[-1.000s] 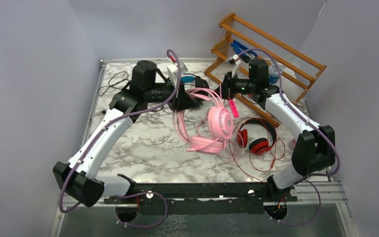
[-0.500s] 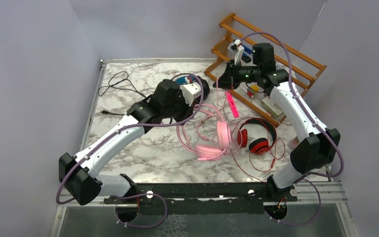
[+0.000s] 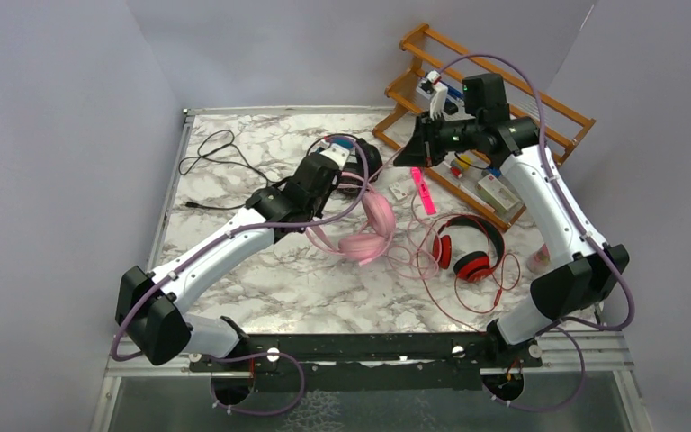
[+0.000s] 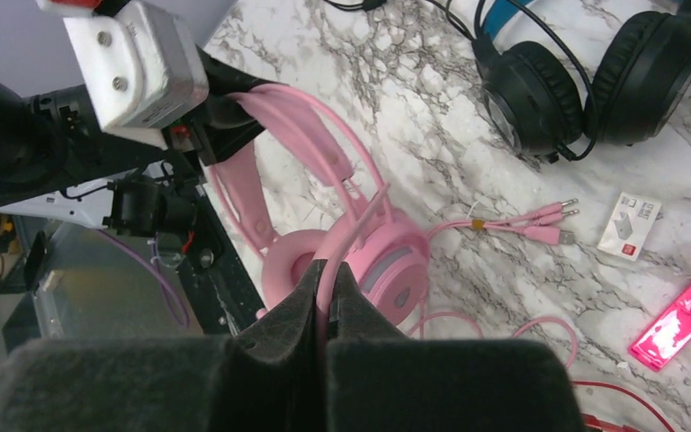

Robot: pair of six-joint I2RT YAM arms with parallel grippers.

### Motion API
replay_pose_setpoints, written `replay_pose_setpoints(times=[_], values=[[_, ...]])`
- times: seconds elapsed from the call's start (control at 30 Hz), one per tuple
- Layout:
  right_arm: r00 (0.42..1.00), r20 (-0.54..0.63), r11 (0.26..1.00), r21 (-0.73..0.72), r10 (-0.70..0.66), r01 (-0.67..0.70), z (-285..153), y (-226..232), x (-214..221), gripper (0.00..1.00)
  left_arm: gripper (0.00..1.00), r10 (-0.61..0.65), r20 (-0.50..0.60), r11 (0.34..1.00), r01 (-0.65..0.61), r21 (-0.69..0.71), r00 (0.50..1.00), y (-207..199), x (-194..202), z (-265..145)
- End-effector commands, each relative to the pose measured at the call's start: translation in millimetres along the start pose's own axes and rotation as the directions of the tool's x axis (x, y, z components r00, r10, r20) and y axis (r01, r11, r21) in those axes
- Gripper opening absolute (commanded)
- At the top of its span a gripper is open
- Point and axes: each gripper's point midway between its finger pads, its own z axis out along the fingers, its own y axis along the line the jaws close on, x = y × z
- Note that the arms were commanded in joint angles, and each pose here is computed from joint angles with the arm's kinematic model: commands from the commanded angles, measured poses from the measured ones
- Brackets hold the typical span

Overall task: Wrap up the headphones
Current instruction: Wrap the headphones cable around the headphones.

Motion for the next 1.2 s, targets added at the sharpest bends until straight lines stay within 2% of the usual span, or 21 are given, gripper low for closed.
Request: replay_pose_setpoints(times=[0.0, 0.13, 0.3, 0.37, 0.47, 0.57, 0.67, 0.8, 0.97, 1.17], values=[[0.997, 0.046, 0.993, -0.101, -0.062, 0.067, -19.7, 53.3, -13.6, 0.01, 0.00, -0.112, 0.024, 0.956, 0.115, -0.269, 0.993, 42.6, -5.0, -6.4], [0.997, 0.033, 0.977, -0.201, -0.066, 0.072, -2.5, 100.9, -9.6, 0.01, 0.00, -0.225, 0.080, 0.919, 0.239, -0.313, 0.971, 48.9, -21.1, -2.9], [0.999, 0.034, 0.970, -0.242, -0.027, 0.034, 15.8, 140.3, -6.2, 0.00, 0.00, -0.361, 0.140, 0.851, 0.387, -0.354, 0.922, 68.7, -46.5, 7.8], [0.998, 0.058, 0.971, -0.240, 0.000, 0.014, 18.7, 147.1, -7.3, 0.01, 0.00, -0.421, 0.162, 0.817, 0.450, -0.360, 0.893, 81.4, -56.1, 13.2], [0.991, 0.126, 0.969, -0.245, 0.045, -0.013, 21.4, 149.4, -8.8, 0.01, 0.00, -0.522, 0.199, 0.773, 0.559, -0.299, 0.829, 94.9, -78.9, 14.6], [0.978, 0.200, 0.956, -0.294, 0.062, -0.001, 27.0, 157.9, -2.8, 0.11, 0.00, -0.584, 0.275, 0.728, 0.642, -0.241, 0.764, 102.5, -108.6, 2.8], [0.959, 0.283, 0.949, -0.304, 0.006, 0.084, 36.6, 163.8, -5.0, 0.19, 0.00, -0.611, 0.315, 0.714, 0.678, -0.176, 0.726, 102.7, -134.5, -7.1], [0.950, 0.312, 0.971, -0.220, -0.017, 0.090, 53.5, 141.5, 2.7, 0.19, 0.00, -0.637, 0.355, 0.702, 0.705, -0.100, 0.684, 104.7, -158.8, -26.4], [0.907, 0.416, 0.960, -0.225, -0.059, 0.165, 55.5, 136.1, 22.2, 0.21, 0.00, -0.663, 0.392, 0.694, 0.720, 0.004, 0.637, 105.8, -185.6, -55.5], [0.920, 0.389, 0.972, -0.187, -0.058, 0.141, 78.8, 112.2, 43.9, 0.25, 0.00, -0.693, 0.376, 0.704, 0.689, 0.171, 0.615, 90.2, -210.7, -87.1]])
